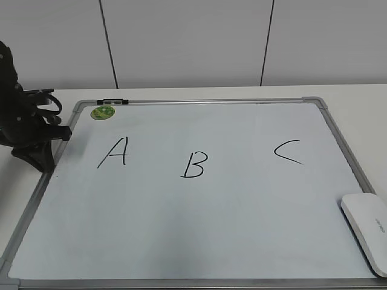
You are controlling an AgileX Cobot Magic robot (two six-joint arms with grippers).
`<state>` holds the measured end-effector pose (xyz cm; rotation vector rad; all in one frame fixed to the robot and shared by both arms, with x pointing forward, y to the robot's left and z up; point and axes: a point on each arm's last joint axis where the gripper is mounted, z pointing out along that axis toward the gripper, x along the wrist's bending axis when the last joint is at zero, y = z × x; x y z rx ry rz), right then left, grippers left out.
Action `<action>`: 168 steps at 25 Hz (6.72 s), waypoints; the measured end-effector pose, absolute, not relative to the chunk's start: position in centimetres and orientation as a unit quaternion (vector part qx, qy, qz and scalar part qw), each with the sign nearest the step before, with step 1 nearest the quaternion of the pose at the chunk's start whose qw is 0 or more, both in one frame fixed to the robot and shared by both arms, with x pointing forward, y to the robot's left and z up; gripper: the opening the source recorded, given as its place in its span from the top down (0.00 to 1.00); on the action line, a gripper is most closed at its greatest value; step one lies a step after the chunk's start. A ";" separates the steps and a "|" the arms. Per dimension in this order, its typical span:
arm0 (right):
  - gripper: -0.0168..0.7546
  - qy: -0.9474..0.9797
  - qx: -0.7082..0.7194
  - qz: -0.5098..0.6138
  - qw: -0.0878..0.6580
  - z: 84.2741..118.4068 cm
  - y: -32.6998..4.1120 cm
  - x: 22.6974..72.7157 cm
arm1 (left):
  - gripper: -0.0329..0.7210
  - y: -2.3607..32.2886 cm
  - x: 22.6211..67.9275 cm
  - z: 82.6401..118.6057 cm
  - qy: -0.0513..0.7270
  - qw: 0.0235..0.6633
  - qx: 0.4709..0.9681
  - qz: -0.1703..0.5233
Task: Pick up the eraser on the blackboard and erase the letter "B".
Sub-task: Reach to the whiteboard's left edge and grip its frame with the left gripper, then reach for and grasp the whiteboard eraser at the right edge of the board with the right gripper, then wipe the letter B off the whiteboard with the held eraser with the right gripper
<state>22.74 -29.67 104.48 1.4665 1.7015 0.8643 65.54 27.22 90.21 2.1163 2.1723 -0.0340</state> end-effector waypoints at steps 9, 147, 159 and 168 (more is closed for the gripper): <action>0.28 0.660 0.569 0.335 0.359 104.5 -29.7 22.7 | 0.93 27.3 65.6 90.2 0.717 0.053 0.695 -0.008; 0.29 0.807 0.588 0.054 -0.025 98.4 -16.8 61.9 | 0.93 27.4 65.5 90.2 0.716 0.048 0.696 -0.009; 0.29 0.843 0.536 0.047 0.010 96.0 -10.5 65.6 | 0.93 27.4 65.5 90.2 0.716 0.048 0.696 -0.009; 0.29 0.858 0.512 0.023 0.041 93.5 -7.1 66.4 | 0.93 27.4 65.5 90.2 0.716 0.048 0.696 -0.009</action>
